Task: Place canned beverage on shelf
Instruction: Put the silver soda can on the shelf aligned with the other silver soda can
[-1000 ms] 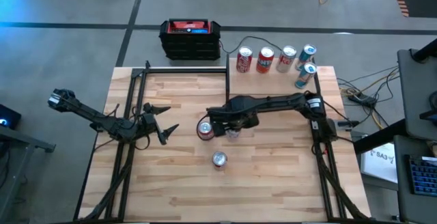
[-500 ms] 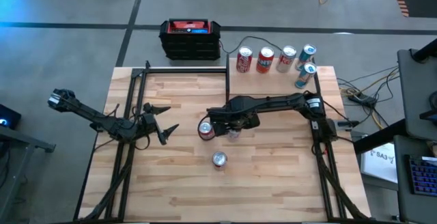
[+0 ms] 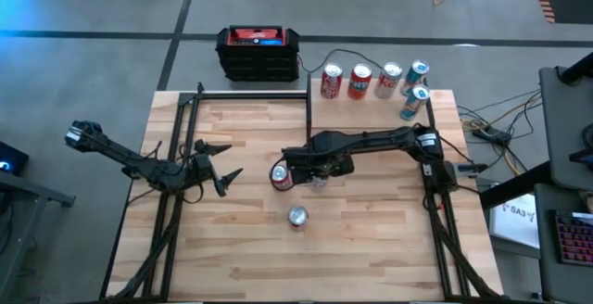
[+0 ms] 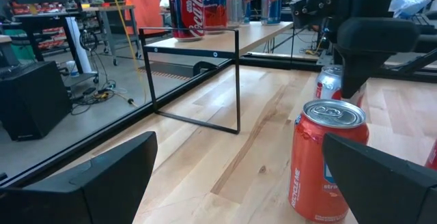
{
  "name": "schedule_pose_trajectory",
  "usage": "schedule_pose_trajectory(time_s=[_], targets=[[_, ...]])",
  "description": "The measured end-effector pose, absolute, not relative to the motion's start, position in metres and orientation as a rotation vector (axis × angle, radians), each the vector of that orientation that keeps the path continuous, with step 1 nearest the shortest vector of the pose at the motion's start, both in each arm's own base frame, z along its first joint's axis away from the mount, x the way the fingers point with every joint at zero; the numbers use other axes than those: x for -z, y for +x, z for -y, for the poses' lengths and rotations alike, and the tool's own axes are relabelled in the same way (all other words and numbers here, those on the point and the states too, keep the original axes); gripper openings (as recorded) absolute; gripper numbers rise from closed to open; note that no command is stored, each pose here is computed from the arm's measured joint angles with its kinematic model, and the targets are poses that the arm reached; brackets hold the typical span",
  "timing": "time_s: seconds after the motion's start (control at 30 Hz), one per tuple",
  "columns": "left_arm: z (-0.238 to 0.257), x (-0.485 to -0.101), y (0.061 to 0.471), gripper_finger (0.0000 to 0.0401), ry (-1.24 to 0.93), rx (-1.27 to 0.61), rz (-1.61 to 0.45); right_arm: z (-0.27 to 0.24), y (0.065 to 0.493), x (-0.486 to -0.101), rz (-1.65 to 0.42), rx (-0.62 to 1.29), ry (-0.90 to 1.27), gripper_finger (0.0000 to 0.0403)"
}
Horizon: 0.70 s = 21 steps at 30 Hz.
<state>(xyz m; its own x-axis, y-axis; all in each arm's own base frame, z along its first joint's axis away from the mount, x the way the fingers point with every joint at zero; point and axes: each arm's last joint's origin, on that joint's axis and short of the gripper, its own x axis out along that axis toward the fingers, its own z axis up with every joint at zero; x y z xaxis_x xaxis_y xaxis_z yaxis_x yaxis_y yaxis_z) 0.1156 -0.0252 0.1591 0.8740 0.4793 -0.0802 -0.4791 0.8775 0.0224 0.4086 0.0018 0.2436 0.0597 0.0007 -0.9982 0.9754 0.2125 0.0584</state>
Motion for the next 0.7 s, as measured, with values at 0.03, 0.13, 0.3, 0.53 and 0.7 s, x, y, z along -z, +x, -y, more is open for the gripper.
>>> schedule_pose_trajectory(time_s=[0.03,0.13,0.3,0.53,0.7], targets=[[0.025,-0.159,0.116,0.04,0.002,-0.5,-0.084,-0.003,0.408,-0.244,-1.256,1.009,1.075,0.0279],[0.025,-0.159,0.116,0.04,0.002,-0.5,-0.084,-0.007,0.407,-0.247,-1.26,0.996,1.072,0.0279],[0.025,-0.159,0.116,0.04,0.002,-0.5,-0.085,-0.013,0.405,-0.249,-1.256,1.003,1.085,0.0279],[0.025,-0.159,0.116,0.04,0.002,-0.5,-0.085,-0.012,0.405,-0.249,-1.25,1.014,1.083,0.0279],[0.025,-0.159,0.116,0.04,0.001,-0.5,-0.084,-0.013,0.404,-0.248,-1.254,1.016,1.081,0.0279]])
